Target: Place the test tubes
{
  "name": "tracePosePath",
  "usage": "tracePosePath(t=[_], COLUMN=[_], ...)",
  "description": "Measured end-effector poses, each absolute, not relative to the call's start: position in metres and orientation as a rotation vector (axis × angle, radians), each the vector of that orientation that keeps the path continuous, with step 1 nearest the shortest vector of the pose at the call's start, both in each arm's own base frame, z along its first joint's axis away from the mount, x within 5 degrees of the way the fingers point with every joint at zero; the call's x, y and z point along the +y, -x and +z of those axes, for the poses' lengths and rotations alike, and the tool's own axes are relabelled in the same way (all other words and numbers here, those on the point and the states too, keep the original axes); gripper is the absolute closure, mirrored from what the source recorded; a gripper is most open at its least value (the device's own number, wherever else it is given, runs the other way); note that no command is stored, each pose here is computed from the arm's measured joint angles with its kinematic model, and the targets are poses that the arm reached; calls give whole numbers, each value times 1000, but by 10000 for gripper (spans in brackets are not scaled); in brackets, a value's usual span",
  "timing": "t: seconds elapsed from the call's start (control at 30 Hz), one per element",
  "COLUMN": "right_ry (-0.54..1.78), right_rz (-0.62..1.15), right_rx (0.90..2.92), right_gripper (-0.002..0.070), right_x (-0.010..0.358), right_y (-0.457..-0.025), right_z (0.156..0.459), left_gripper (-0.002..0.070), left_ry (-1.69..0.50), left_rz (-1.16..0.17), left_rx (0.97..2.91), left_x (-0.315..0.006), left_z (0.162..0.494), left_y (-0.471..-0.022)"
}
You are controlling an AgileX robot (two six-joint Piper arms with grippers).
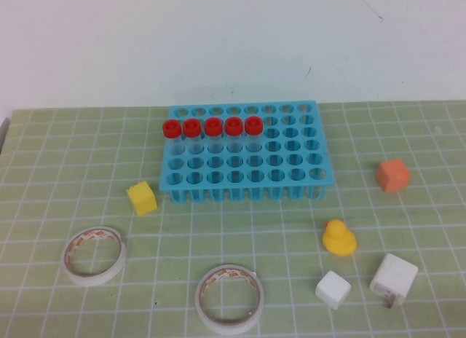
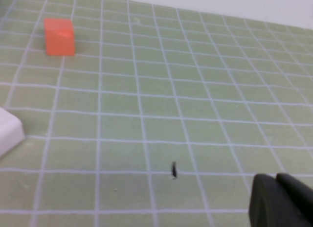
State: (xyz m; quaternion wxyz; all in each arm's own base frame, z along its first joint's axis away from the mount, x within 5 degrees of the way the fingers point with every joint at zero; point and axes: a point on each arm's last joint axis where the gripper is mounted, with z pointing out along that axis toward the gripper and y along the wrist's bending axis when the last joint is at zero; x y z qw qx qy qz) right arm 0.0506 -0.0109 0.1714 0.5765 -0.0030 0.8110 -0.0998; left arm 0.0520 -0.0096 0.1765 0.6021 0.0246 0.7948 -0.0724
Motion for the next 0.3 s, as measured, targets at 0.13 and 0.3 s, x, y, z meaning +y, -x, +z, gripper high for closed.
tracePosePath(t=[0.13, 0.3], right_ry=[6, 8], right_rz=[-173, -165], right_rx=[1900, 1900], right_gripper=[678, 678], right_x=[-7, -7], right_y=[-51, -51], right_z=[171, 171], left_gripper=[676, 676], left_ry=[-58, -56], left_rz=[-167, -168], left_rx=[1841, 1841], left_x=[-10, -10], left_z=[177, 177], left_y=[-52, -52])
